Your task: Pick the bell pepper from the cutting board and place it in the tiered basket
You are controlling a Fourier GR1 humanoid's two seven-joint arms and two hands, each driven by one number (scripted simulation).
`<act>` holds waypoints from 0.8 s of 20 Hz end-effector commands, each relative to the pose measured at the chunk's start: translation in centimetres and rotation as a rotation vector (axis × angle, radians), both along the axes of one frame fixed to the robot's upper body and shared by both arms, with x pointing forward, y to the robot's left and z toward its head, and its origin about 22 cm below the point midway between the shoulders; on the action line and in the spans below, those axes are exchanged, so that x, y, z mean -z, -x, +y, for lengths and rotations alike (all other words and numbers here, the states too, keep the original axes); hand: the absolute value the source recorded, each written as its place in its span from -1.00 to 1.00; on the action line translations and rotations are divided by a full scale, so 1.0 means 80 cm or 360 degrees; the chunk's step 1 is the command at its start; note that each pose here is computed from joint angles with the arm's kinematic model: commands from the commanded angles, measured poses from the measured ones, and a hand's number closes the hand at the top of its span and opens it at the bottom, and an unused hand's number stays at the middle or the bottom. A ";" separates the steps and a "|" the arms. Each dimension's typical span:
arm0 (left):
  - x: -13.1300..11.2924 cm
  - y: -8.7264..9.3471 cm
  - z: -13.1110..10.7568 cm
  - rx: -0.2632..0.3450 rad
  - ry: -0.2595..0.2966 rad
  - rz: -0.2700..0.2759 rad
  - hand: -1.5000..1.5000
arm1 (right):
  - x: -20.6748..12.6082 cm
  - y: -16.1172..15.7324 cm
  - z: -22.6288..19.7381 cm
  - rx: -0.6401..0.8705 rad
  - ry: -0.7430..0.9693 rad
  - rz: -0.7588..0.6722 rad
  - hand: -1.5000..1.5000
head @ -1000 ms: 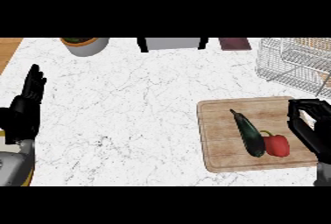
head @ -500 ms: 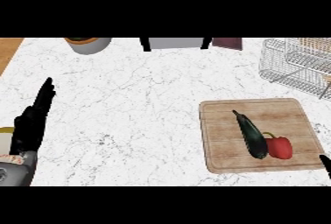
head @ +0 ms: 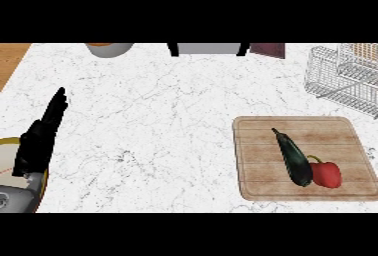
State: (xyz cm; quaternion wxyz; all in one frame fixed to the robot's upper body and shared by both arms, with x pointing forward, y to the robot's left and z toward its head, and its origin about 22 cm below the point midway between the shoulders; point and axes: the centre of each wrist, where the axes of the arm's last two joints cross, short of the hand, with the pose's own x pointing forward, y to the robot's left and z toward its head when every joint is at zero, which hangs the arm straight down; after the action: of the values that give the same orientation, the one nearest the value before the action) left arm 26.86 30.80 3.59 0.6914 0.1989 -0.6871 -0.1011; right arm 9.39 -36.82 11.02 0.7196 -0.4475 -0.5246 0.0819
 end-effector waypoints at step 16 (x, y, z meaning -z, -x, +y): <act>-0.009 -0.021 -0.028 0.0053 -0.0008 0.0005 0.00 | -0.061 -0.089 0.075 0.0207 -0.0003 0.0679 -1.00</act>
State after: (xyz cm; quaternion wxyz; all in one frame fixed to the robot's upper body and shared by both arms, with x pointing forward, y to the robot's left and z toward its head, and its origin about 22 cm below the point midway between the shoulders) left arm 28.37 28.32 3.68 0.6889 0.1871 -0.6911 -0.1127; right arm 15.74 -31.85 17.12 0.7931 -0.4451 -0.3934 0.1350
